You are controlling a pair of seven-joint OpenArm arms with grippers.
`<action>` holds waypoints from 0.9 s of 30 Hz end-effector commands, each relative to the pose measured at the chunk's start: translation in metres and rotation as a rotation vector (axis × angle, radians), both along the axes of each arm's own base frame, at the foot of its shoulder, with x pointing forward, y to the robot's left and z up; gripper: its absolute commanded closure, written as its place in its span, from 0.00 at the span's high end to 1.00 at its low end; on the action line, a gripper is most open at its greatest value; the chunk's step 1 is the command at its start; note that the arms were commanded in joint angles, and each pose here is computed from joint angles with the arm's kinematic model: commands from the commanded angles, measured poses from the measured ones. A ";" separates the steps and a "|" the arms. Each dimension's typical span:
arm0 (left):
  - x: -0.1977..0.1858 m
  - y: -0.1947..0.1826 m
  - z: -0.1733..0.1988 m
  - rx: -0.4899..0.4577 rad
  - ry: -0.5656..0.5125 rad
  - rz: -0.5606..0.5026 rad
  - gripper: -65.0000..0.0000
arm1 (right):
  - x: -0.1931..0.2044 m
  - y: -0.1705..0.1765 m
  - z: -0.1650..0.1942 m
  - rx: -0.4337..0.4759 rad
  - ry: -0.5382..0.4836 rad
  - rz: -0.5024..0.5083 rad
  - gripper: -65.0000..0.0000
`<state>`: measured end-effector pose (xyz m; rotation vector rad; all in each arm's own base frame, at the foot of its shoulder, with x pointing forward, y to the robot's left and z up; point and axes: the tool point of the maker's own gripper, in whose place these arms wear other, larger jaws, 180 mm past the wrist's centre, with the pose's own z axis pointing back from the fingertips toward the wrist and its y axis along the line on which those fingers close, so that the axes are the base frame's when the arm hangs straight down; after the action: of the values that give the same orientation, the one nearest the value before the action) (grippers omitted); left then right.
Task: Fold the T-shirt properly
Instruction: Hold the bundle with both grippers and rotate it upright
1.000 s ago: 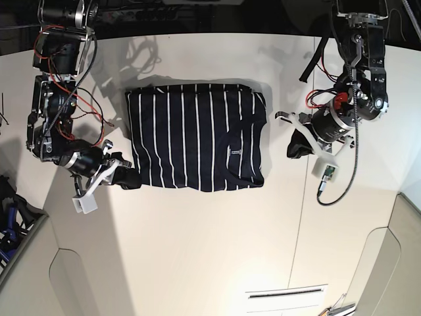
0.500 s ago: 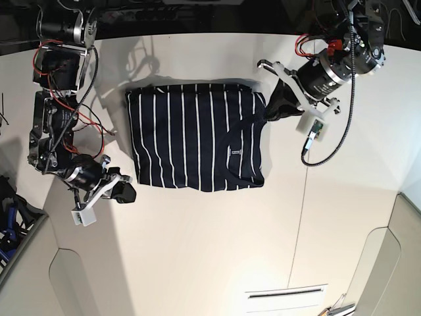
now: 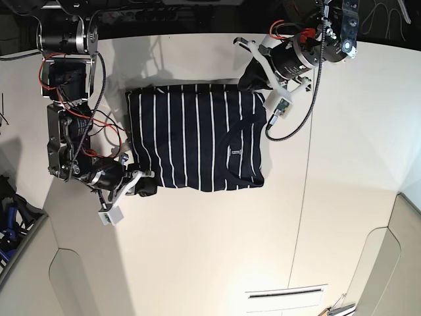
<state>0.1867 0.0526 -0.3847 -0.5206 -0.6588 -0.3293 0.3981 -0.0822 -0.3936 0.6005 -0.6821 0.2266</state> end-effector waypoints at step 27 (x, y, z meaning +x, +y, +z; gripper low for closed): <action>0.065 0.024 -0.032 0.081 0.017 0.034 0.00 | -0.024 0.002 -0.017 -0.009 0.039 0.030 0.00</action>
<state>0.2483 0.0725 -0.4174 -0.4616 -0.6319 -0.3079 0.3689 -0.0786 -0.4178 0.6123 -0.6207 0.2267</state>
